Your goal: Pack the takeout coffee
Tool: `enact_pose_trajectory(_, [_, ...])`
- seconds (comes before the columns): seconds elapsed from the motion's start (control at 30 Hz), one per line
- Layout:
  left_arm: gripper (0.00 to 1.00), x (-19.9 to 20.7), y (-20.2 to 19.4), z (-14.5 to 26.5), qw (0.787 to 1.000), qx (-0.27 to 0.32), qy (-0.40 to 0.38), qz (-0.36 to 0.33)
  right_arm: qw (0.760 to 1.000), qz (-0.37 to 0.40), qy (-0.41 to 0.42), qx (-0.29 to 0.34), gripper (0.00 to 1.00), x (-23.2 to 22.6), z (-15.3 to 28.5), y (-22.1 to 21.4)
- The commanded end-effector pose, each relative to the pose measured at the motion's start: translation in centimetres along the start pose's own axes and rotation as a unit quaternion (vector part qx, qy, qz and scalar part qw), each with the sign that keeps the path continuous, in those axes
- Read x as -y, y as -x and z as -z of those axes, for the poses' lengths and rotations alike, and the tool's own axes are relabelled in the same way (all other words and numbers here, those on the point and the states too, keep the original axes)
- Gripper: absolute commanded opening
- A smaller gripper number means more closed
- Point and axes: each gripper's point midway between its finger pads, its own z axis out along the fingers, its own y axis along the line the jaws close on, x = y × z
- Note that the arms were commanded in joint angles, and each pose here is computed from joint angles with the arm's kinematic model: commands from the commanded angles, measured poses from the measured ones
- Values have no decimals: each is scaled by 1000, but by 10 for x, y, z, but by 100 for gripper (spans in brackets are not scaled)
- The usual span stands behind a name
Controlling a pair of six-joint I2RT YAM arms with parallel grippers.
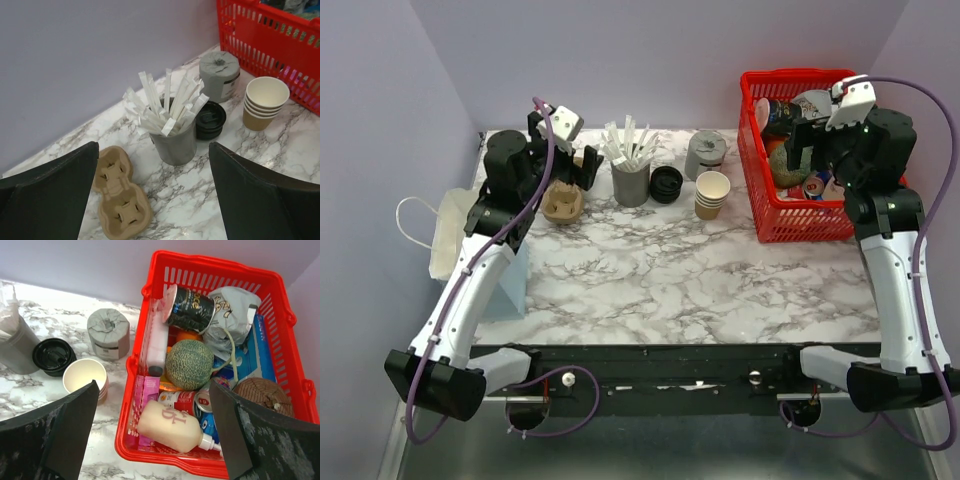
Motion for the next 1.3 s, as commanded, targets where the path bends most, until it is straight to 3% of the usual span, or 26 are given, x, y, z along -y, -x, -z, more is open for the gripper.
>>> enact_pose_trajectory(0.0, [99, 24, 63, 22, 995, 41, -80, -50, 999, 21, 25, 31, 100, -6, 14, 21])
enact_pose_trajectory(0.13, [99, 41, 78, 52, 987, 17, -133, -88, 982, 128, 123, 58, 100, -36, 28, 19])
enact_pose_trajectory(0.27, [99, 42, 82, 75, 984, -13, -135, -113, 961, 177, 198, 79, 100, -62, 42, 9])
enact_pose_trajectory(0.47, [99, 24, 71, 111, 989, -45, -73, -117, 927, 218, 306, 16, 90, -101, 36, -26])
enact_pose_trajectory(0.7, [98, 60, 13, 95, 985, -96, -146, 6, 886, 272, 374, -22, 77, -144, -4, -61])
enact_pose_trajectory(0.9, [99, 71, -6, 93, 982, -110, -156, -11, 871, 273, 402, -67, 57, -159, -57, -86])
enact_pose_trajectory(1.1, [99, 74, -26, 101, 980, -121, -158, -28, 852, 273, 423, -143, 49, -168, -112, -122])
enact_pose_trajectory(1.27, [99, 76, -27, 102, 980, -118, -161, -26, 830, 301, 439, -168, 49, -169, -131, -142])
